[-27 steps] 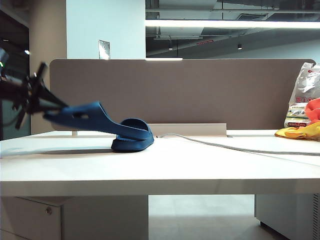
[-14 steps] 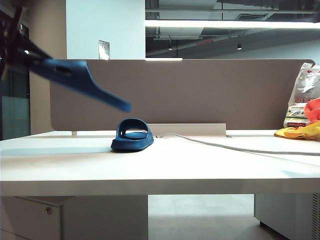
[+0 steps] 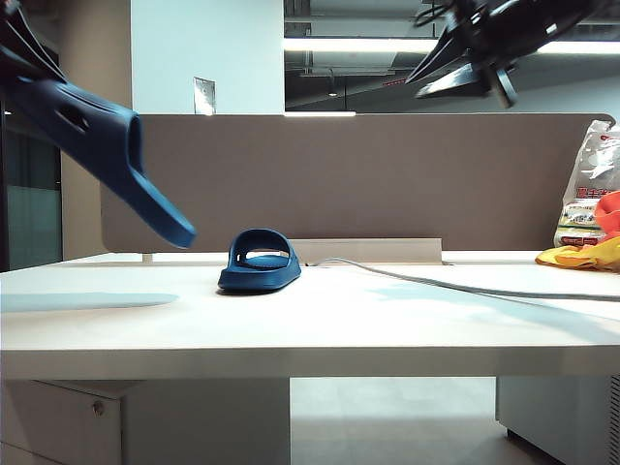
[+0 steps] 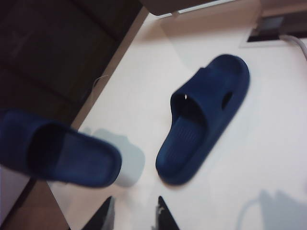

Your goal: Interlock the pair of blue slippers on the table with their fronts facing up.

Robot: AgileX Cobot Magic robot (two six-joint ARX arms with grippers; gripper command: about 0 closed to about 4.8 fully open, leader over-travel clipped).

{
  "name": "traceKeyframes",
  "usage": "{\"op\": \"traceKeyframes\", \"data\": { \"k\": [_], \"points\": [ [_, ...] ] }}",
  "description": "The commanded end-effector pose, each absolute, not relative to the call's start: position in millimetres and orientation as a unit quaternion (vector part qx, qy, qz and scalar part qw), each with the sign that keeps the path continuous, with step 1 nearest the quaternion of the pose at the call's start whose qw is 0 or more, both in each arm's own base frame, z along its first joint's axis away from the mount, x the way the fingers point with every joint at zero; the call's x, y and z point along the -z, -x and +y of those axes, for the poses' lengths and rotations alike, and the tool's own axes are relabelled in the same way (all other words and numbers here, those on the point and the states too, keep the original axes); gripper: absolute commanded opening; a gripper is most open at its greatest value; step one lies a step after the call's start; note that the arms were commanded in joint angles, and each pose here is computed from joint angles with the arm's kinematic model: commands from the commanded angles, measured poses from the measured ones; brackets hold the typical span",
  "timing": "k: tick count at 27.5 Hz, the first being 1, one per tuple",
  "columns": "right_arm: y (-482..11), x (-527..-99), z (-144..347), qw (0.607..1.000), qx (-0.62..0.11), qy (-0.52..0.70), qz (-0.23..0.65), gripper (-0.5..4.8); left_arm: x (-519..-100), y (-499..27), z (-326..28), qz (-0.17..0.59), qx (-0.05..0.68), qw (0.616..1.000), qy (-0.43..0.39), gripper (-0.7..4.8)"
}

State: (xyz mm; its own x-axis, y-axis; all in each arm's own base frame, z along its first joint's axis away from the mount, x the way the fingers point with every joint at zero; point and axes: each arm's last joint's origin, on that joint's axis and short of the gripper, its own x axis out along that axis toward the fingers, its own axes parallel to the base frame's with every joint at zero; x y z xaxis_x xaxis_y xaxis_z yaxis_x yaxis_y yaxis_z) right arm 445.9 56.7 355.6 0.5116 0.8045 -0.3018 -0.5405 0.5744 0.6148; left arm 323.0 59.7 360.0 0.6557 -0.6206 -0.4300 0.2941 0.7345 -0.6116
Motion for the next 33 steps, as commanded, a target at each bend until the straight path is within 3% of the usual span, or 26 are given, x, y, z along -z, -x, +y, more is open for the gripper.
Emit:
{"op": "traceKeyframes", "data": {
  "k": [1,5,11,19,23,28,33],
  "points": [
    [-478,-340,59,0.822,-0.403,-0.257,0.31,1.18,-377,-309,53,0.299,0.261,0.888,0.232,-0.06],
    [-506,-314,62,0.804,-0.411,-0.3,0.308,1.27,-391,-296,48,0.285,0.256,0.895,0.228,-0.06],
    [-532,-277,82,0.727,-0.48,-0.372,0.32,2.12,-404,-280,37,0.276,0.252,0.902,0.216,-0.06],
    [-529,-259,131,0.701,-0.509,-0.363,0.344,2.16,-405,-277,23,0.287,0.252,0.902,0.202,-0.06],
    [-521,-255,157,0.703,-0.514,-0.341,0.353,2.16,-406,-278,21,0.284,0.255,0.902,0.202,-0.06],
    [-516,-241,181,0.748,-0.47,-0.306,0.355,2.11,-409,-276,21,0.278,0.257,0.904,0.199,-0.06],
    [-524,-236,184,0.733,-0.465,-0.348,0.355,2.11,-411,-272,20,0.276,0.26,0.906,0.189,-0.06]
  ]
}}
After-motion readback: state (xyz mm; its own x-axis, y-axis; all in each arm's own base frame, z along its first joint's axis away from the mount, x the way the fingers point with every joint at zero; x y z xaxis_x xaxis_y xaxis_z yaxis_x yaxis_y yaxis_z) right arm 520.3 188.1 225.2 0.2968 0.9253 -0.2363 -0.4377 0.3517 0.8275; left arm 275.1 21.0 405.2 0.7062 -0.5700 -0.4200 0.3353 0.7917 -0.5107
